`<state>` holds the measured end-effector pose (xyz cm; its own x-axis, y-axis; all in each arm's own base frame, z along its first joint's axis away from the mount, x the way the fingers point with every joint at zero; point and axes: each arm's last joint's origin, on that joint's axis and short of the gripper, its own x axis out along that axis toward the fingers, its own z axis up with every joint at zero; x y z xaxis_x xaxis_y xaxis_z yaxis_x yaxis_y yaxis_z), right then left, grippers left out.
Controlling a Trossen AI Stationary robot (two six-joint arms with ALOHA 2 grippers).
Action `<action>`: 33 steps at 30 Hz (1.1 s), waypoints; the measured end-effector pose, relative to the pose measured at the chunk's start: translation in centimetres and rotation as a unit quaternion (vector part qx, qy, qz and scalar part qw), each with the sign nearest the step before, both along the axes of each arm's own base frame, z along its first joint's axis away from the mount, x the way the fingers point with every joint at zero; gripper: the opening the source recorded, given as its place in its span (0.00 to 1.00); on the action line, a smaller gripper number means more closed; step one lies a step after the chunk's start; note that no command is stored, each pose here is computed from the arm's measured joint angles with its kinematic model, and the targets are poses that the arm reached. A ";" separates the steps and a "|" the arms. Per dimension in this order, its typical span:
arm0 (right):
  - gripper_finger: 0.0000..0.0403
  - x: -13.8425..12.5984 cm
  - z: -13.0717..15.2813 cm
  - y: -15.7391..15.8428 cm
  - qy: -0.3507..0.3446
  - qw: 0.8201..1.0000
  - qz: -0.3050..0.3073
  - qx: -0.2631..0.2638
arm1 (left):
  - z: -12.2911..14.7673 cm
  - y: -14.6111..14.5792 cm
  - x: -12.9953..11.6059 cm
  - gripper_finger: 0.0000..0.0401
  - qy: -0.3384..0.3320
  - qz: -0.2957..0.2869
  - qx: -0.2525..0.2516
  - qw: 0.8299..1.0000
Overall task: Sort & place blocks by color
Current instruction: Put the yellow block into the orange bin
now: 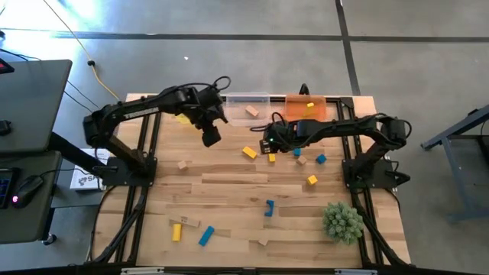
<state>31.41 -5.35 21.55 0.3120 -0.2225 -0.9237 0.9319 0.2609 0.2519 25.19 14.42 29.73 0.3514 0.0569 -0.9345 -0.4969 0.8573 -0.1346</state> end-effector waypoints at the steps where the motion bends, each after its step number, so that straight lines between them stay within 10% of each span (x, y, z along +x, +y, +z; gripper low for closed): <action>1: 0.38 0.2 -0.3 0.0 0.002 1.000 0.000 0.000 | 0.1 -0.3 -0.4 0.43 0.000 0.004 0.001 1.000; 33: 0.38 3.0 -7.9 -0.5 0.071 0.997 0.018 0.014 | 0.4 -3.5 -3.8 0.43 0.001 0.060 0.034 0.998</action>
<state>34.42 -5.81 13.66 0.1843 -0.1866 -0.9650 0.9488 0.2902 0.1251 21.40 10.97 30.17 0.3366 0.1616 -0.9277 -0.5964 0.7990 -0.0772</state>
